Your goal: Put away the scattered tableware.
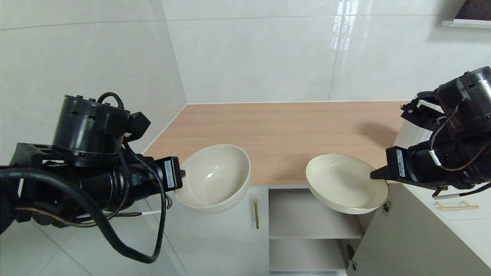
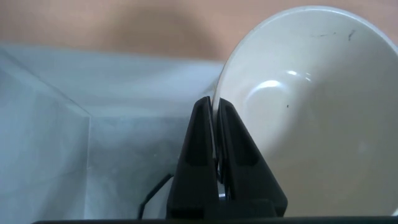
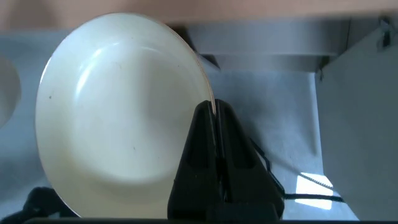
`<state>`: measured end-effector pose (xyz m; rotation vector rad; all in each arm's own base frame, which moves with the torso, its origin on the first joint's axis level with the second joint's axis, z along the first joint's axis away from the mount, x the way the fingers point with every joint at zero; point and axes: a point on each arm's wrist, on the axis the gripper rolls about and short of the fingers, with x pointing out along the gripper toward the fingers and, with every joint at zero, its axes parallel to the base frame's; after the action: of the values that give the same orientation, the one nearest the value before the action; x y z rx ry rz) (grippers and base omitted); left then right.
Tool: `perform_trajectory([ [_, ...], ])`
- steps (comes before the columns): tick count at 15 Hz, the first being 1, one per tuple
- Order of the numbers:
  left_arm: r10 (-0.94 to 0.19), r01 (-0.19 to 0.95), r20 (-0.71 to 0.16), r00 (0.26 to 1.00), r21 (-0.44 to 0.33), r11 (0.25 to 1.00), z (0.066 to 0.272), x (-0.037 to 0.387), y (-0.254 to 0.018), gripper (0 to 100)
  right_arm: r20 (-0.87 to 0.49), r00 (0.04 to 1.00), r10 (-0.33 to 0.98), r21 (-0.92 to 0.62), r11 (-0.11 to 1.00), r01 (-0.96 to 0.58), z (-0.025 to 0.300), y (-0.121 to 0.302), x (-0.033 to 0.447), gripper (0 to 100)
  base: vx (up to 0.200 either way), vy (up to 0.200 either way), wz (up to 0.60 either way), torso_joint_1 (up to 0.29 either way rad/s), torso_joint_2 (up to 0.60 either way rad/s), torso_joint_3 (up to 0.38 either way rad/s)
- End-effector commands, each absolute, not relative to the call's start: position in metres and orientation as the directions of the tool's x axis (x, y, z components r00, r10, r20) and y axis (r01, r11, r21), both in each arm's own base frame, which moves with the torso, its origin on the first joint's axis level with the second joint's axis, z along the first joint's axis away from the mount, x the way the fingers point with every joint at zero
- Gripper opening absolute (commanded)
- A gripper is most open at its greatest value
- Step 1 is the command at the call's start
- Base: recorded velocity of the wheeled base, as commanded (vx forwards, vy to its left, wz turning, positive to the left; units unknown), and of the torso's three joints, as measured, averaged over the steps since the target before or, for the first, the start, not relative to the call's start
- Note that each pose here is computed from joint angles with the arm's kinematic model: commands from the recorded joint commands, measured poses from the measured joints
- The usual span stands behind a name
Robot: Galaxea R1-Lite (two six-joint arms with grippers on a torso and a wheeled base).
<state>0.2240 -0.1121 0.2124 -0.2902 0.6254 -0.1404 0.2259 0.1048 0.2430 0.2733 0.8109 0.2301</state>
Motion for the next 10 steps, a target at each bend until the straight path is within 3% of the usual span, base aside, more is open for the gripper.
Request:
perform_trajectory([
  [1,-0.213,0.039,-0.558,0.802,-0.308,0.951,0.212,0.224,-0.112,0,-0.693,0.657,0.298,0.318,0.943,-0.092,0.238,0.106,0.229,0,0.0,0.0,0.0,0.0,0.0,0.0],
  [5,-0.212,0.037,-0.563,0.799,-0.305,0.952,0.21,0.225,-0.112,0,-0.718,0.629,0.298,0.305,0.947,-0.101,0.229,0.111,0.23,0,0.0,0.0,0.0,-0.043,0.09,0.051],
  [10,-0.208,0.034,-0.574,0.792,-0.3,0.953,0.207,0.228,-0.113,0,-0.724,0.621,0.299,0.301,0.948,-0.105,0.227,0.112,0.229,0,0.0,0.0,0.0,-0.204,0.46,0.245],
])
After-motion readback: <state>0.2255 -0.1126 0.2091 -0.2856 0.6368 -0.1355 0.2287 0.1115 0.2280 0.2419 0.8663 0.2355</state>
